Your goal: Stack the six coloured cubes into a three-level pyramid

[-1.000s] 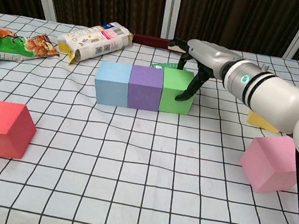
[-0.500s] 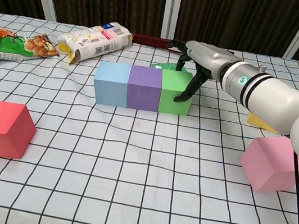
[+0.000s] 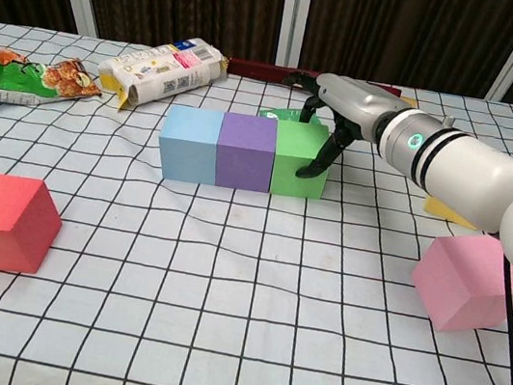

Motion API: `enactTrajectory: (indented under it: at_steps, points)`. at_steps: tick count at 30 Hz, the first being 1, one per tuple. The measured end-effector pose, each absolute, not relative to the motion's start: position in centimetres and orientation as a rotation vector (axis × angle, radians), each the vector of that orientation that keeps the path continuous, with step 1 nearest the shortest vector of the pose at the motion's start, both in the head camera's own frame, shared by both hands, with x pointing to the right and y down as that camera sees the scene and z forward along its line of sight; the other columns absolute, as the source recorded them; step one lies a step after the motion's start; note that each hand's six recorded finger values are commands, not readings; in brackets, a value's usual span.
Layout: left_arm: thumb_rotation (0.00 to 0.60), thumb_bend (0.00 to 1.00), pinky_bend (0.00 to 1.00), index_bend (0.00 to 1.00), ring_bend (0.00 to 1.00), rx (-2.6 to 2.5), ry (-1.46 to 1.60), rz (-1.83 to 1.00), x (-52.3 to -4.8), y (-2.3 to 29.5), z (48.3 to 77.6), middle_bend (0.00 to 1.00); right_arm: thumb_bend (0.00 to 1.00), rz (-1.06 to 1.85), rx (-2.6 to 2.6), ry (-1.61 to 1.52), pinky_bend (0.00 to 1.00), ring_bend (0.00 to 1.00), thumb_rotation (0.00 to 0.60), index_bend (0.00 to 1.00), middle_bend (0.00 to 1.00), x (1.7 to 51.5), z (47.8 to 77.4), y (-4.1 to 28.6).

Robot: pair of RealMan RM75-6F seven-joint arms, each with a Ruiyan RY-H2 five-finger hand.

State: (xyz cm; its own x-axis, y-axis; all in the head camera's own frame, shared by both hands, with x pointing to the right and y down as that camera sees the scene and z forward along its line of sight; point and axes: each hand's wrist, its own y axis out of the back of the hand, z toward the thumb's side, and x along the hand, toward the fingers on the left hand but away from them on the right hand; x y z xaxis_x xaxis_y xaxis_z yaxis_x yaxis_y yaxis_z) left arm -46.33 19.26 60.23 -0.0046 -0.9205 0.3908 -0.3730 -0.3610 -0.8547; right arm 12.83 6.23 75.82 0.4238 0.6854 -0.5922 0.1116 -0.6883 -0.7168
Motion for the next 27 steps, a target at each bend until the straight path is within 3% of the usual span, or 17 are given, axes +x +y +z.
enactTrajectory:
  at_steps: [4,7,21,27]
  points:
    - [0.6,0.0,0.04,0.05,0.0,-1.758,1.337,-1.364,-46.3,19.3,60.3,0.11,0.0,1.25,-2.102,-0.66,0.0,0.0,0.6,0.0,0.12,13.0,75.6,6.2]
    - [0.6,0.0,0.04,0.05,0.0,-1.76,1.338,-1.365,-46.2,19.3,60.4,0.11,0.0,1.246,-2.105,-0.658,0.0,0.0,0.6,0.0,0.08,13.2,75.3,6.1]
    - [0.6,0.0,0.04,0.05,0.0,-1.766,1.34,-1.355,-46.0,19.3,60.3,0.11,0.0,1.181,-2.071,-0.741,0.0,0.0,0.6,0.0,0.02,14.9,71.2,3.7]
    - [0.6,0.01,0.04,0.05,0.0,-1.772,1.337,-1.354,-46.0,19.4,60.4,0.11,0.0,1.259,-2.017,-0.723,0.0,0.0,0.6,0.0,0.0,16.6,71.3,2.8]
